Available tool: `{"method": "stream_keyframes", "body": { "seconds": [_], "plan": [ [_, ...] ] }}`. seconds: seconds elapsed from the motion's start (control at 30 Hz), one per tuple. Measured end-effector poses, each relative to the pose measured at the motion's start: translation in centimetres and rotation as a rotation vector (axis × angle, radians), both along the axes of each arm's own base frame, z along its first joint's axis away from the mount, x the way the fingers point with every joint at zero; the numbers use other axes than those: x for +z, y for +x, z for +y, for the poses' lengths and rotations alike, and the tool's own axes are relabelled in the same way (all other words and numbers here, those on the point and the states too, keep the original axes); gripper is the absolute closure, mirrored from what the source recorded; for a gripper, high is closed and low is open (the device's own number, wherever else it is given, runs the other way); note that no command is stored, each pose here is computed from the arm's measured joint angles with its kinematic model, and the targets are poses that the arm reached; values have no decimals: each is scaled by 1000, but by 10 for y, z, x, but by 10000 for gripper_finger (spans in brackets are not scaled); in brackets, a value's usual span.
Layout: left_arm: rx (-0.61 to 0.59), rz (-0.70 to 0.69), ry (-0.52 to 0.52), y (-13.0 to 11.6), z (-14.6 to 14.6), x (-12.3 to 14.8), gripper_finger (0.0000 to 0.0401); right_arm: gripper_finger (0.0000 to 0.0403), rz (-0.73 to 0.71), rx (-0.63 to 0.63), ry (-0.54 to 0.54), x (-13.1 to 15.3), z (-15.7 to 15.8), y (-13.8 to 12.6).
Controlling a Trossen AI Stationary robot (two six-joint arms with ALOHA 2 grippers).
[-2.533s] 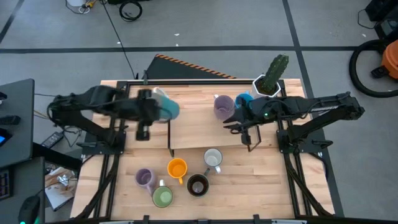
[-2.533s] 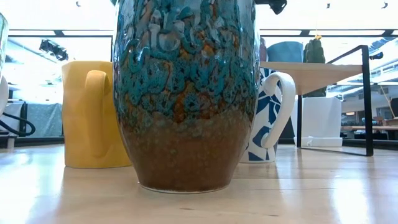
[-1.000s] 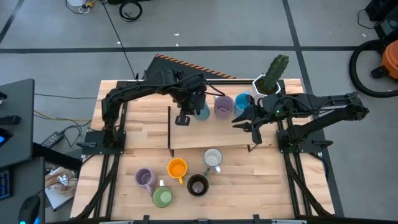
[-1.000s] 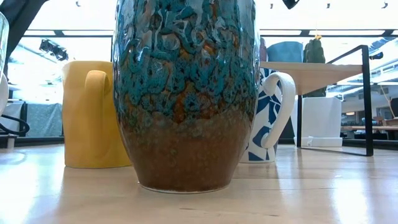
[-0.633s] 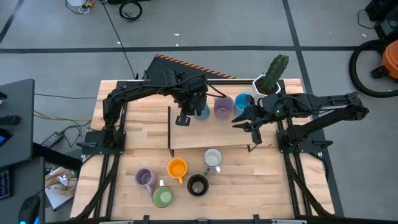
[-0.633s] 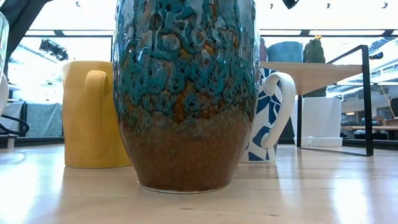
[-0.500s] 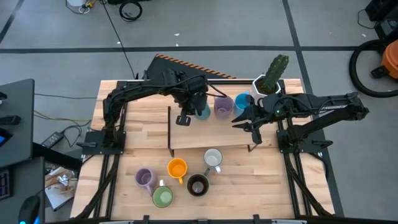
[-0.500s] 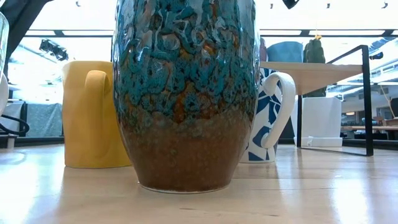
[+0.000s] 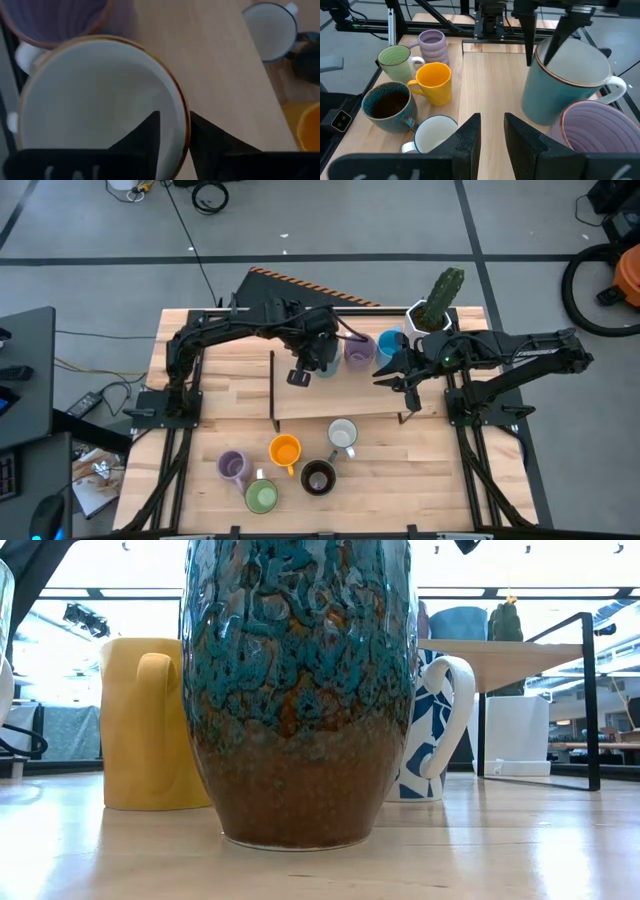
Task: Place coffee mugs
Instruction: Put the light blue cup on the shelf
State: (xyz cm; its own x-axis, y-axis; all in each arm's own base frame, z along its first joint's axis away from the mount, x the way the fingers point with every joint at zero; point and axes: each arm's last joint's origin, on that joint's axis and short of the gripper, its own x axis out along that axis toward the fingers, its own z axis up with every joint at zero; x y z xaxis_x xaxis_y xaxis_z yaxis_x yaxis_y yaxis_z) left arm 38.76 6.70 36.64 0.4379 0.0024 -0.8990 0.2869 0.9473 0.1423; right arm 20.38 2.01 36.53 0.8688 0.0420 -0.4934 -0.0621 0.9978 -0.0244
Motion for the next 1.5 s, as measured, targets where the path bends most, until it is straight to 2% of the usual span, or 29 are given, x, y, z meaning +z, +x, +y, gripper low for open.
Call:
{"method": "stream_keyframes", "body": {
  "seconds": [0.33,0.8,1.1,1.2,1.33,1.5],
  "plan": [
    [6,-41,20,4,1,2,240,312,0,0,0,0,0,0],
    [18,-141,27,-8,-4,26,236,312,-1,0,1,0,0,0],
    [87,-216,35,-42,-2,59,241,312,-3,-4,7,0,0,0],
    [131,-201,25,-53,4,56,253,312,-10,-3,9,1,0,0],
    [171,-181,14,-67,9,38,266,312,-16,16,20,1,1,1],
    [217,-247,14,-86,14,12,277,312,-19,15,20,2,1,1]
  ]
}}
